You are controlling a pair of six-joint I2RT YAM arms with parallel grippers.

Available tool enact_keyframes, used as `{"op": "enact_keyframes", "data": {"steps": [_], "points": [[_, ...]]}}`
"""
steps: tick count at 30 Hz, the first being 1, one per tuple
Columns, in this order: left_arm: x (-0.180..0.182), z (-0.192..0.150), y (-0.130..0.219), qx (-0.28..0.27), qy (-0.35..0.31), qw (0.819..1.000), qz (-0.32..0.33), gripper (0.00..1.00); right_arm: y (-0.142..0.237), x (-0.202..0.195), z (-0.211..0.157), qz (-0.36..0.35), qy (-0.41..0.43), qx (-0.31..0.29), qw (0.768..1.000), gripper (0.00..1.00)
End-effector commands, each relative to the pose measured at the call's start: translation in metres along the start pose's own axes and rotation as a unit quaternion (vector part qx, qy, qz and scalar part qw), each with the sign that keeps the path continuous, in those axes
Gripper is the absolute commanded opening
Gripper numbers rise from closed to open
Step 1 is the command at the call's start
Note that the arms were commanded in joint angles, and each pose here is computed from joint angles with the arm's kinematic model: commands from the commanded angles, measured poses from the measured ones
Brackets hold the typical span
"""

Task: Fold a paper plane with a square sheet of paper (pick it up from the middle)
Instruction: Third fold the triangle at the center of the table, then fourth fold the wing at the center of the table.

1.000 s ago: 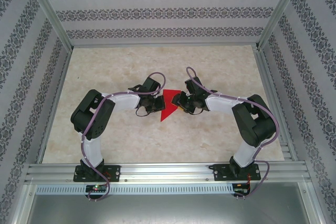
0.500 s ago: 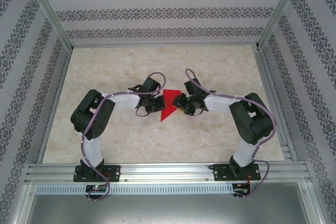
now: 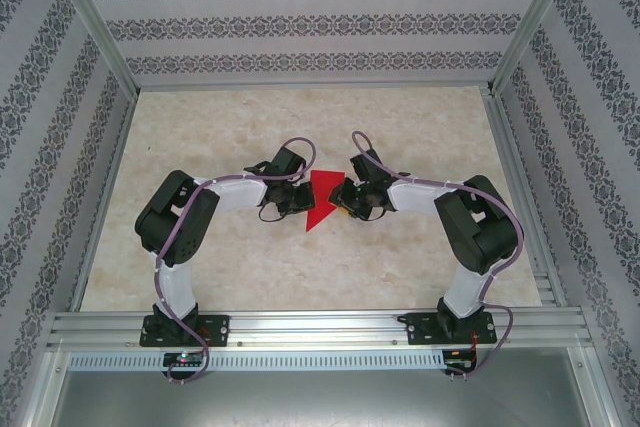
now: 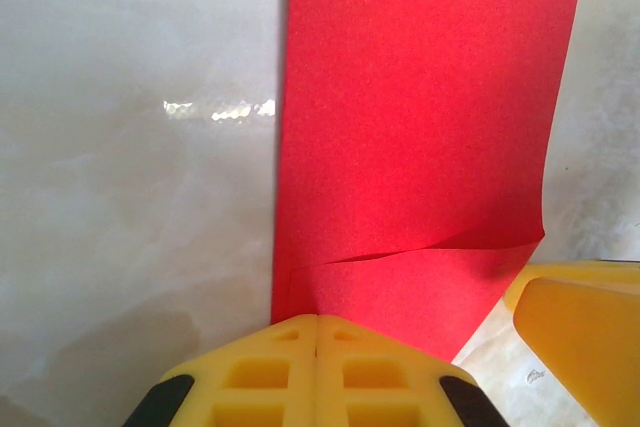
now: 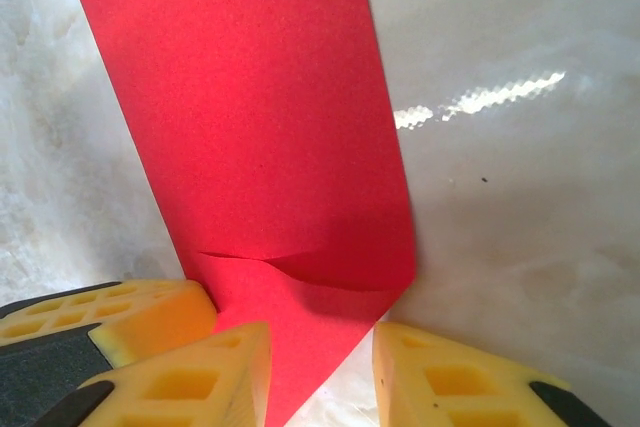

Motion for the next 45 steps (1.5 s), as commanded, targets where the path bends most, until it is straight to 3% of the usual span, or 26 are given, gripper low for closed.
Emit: {"op": "enact_keyframes", "data": {"steps": [1,17,25,34,45], "points": [[0.038,-0.027,-0.02,0.048,0.019,0.996,0.068,0.06,0.0,0.013,0.001,0.016,0.009,-0.006,1.0,0.29],[0.04,-0.029,-0.021,0.051,0.019,0.996,0.069,0.06,-0.002,0.021,-0.001,0.068,-0.002,0.009,0.998,0.29],[0.04,-0.029,-0.021,0.05,0.02,0.996,0.071,0.06,-0.002,-0.001,0.004,0.022,-0.013,-0.011,1.0,0.32],[0.041,-0.029,-0.02,0.05,0.021,0.996,0.072,0.06,-0.003,-0.005,0.012,0.018,-0.01,-0.021,1.0,0.34],[0.042,-0.03,-0.02,0.051,0.021,0.996,0.074,0.05,-0.01,0.006,0.011,0.067,0.0,0.0,0.998,0.32]]}}
Point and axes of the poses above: each hand's point on the last joint's axis, 136 mm out from that joint toward the fingers, its own y axis back along the fingers, its own x axis along the line the jaws close on, z = x × y, the point moved 3 cm from there along y, back along the fingers, and after that the axes turned 14 degrees about -y, right-handed, at the moved point
